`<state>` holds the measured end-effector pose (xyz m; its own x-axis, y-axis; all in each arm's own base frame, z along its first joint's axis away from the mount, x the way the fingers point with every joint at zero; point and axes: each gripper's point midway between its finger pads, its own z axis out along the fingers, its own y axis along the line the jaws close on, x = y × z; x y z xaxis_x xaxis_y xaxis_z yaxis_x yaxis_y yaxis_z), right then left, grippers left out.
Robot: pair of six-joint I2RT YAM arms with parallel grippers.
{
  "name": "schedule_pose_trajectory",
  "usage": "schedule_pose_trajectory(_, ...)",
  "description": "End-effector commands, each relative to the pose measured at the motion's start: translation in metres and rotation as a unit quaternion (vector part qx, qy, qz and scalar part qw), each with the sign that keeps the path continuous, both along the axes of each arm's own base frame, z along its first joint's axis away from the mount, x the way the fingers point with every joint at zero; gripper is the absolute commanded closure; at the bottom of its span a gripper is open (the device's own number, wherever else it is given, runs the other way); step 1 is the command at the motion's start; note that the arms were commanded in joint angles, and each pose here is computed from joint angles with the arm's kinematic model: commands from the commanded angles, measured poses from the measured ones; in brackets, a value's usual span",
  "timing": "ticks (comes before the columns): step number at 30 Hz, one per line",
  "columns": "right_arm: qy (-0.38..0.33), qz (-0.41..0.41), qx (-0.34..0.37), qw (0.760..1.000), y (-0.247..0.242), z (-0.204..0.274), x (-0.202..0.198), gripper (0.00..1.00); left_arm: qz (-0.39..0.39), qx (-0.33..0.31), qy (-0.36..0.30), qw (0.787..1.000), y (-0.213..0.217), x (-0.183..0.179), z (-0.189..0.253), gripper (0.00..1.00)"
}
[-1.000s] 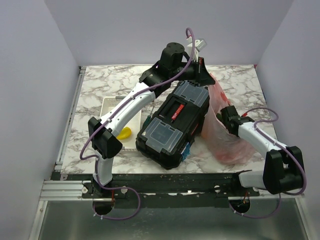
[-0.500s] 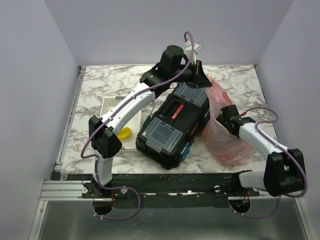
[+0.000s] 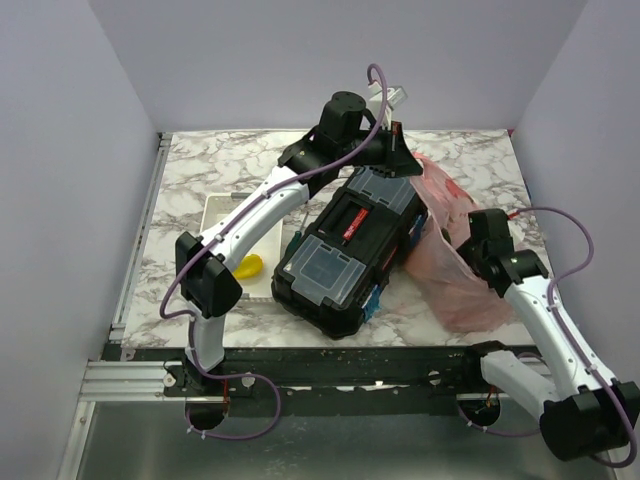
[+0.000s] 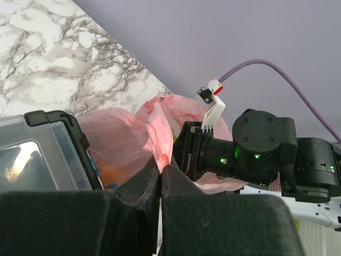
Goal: Take the fake fruits out of the plastic bag
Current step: Adjust the plastic bag at the center of the board, then take out the fake fruit from the plastic bag.
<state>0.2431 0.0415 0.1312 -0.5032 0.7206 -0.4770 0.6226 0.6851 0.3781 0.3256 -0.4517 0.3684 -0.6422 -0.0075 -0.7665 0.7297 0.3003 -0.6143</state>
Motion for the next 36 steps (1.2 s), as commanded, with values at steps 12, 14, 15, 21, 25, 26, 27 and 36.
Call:
schedule_pose_trajectory(12, -0.119, 0.175, 0.01, 0.977, 0.036, 0.091, 0.018, 0.44, -0.038, -0.039, -0.048, 0.997, 0.022, -0.054, 0.056, 1.0)
schedule_pose_trajectory(14, -0.119, 0.201, 0.016, 0.972, 0.043, 0.096, 0.016, 0.42, -0.037, -0.035, -0.048, 0.998, 0.022, -0.053, 0.053, 1.0)
schedule_pose_trajectory(15, -0.118, 0.207, 0.006, 0.971, 0.041, 0.099, 0.016, 0.4, -0.037, -0.034, -0.048, 0.998, 0.021, -0.053, 0.052, 1.0)
schedule_pose_trajectory(21, -0.121, 0.243, -0.022, 0.962, 0.041, 0.123, 0.02, 0.13, -0.011, 0.0, -0.07, 0.997, 0.022, -0.037, 0.041, 1.0)
schedule_pose_trajectory(25, -0.112, 0.289, 0.029, 0.95, 0.064, 0.134, 0.015, 0.16, -0.006, 0.01, -0.078, 0.997, 0.022, -0.033, 0.04, 1.0)
schedule_pose_trajectory(26, -0.114, 0.292, 0.036, 0.949, 0.066, 0.137, 0.013, 0.17, -0.009, 0.009, -0.078, 0.997, 0.021, -0.034, 0.04, 1.0)
schedule_pose_trajectory(27, -0.118, 0.289, 0.04, 0.949, 0.067, 0.141, 0.012, 0.18, -0.009, 0.008, -0.078, 0.997, 0.021, -0.035, 0.041, 1.0)
schedule_pose_trajectory(36, -0.024, 0.208, 0.107, 0.972, 0.067, 0.079, -0.009, 0.36, -0.026, -0.014, -0.075, 0.997, 0.012, -0.048, 0.052, 1.0)
